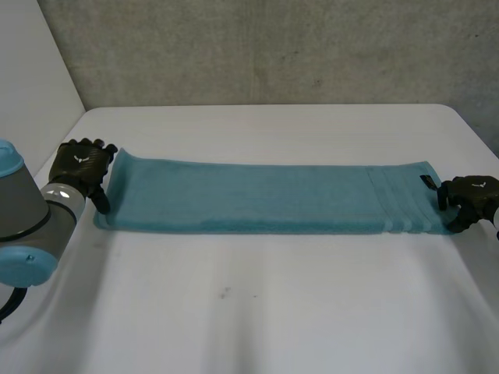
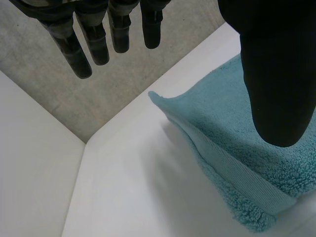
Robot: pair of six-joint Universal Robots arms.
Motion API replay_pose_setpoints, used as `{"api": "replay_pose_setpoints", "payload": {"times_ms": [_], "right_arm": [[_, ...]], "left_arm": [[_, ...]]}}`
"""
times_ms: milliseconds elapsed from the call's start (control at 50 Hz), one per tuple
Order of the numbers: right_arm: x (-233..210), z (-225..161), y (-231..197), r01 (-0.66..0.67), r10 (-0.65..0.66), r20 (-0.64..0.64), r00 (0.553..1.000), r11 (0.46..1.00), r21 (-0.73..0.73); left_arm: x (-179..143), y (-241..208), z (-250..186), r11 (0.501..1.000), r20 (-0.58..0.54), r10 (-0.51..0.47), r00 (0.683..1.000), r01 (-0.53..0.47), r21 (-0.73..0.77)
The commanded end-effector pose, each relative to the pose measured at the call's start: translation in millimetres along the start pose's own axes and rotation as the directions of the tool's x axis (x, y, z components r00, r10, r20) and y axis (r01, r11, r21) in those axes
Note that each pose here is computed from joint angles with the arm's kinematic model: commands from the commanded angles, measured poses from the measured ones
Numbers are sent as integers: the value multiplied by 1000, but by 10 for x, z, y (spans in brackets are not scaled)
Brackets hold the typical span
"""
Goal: Fold the laundry
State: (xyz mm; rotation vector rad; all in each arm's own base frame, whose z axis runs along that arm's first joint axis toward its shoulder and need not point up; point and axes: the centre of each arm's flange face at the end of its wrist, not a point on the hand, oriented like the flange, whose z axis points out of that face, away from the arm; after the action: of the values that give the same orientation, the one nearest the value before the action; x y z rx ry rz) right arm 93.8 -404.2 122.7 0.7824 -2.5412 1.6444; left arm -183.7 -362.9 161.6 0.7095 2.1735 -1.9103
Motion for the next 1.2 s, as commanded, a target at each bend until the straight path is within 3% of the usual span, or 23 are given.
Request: {"api": "replay_pose_setpoints", "payload": {"times_ms": [20,180,340,480,580,600,680,780,840,880,980,1080,1200], "right_arm": [[26,17,-18,8,-8,-11,1000,1000,14],[372,30,9,11,-10,-168,986,1000,4],[1092,-45,-15,45,-47,-369,928,999,-15],[1312,-102,-147,81,-67,-419,906,997,16],[1165,-120,-434,82,-37,-397,917,992,96],[834,-118,-765,97,-31,-331,943,978,186],[158,-129,-1200,129,-73,-187,980,942,309],[-781,-244,-1594,154,-162,-18,987,889,432],[-1438,-427,-1802,143,-223,96,970,845,515],[-1593,-477,-1844,137,-237,122,964,834,535],[-2806,-704,-1820,57,-329,331,884,780,623],[-3343,-823,-1635,47,-361,404,841,791,609],[-3139,-708,-1576,89,-278,281,919,839,537]], "left_arm": [[7,-1,-2,1000,-2,0,1000,0,0],[-14,-42,-12,1000,5,-1,1000,0,11],[-31,-67,-41,1000,8,-1,1000,0,14],[-39,-86,-56,1000,10,0,1000,0,18],[-48,-88,-55,1000,14,-2,1000,2,18],[-43,-91,-57,1000,12,-2,1000,2,19],[-29,-90,-64,1000,8,-1,1000,1,17],[-36,-93,-70,1000,8,-2,1000,2,14],[-46,-113,-75,1000,11,-2,1000,1,20],[-52,-111,-73,1000,14,-2,1000,2,18],[-54,-114,-76,1000,14,-6,1000,6,18],[-38,-89,-104,1000,7,-13,1000,13,8],[-12,-102,-165,1000,-1,-14,1000,14,12]]}}
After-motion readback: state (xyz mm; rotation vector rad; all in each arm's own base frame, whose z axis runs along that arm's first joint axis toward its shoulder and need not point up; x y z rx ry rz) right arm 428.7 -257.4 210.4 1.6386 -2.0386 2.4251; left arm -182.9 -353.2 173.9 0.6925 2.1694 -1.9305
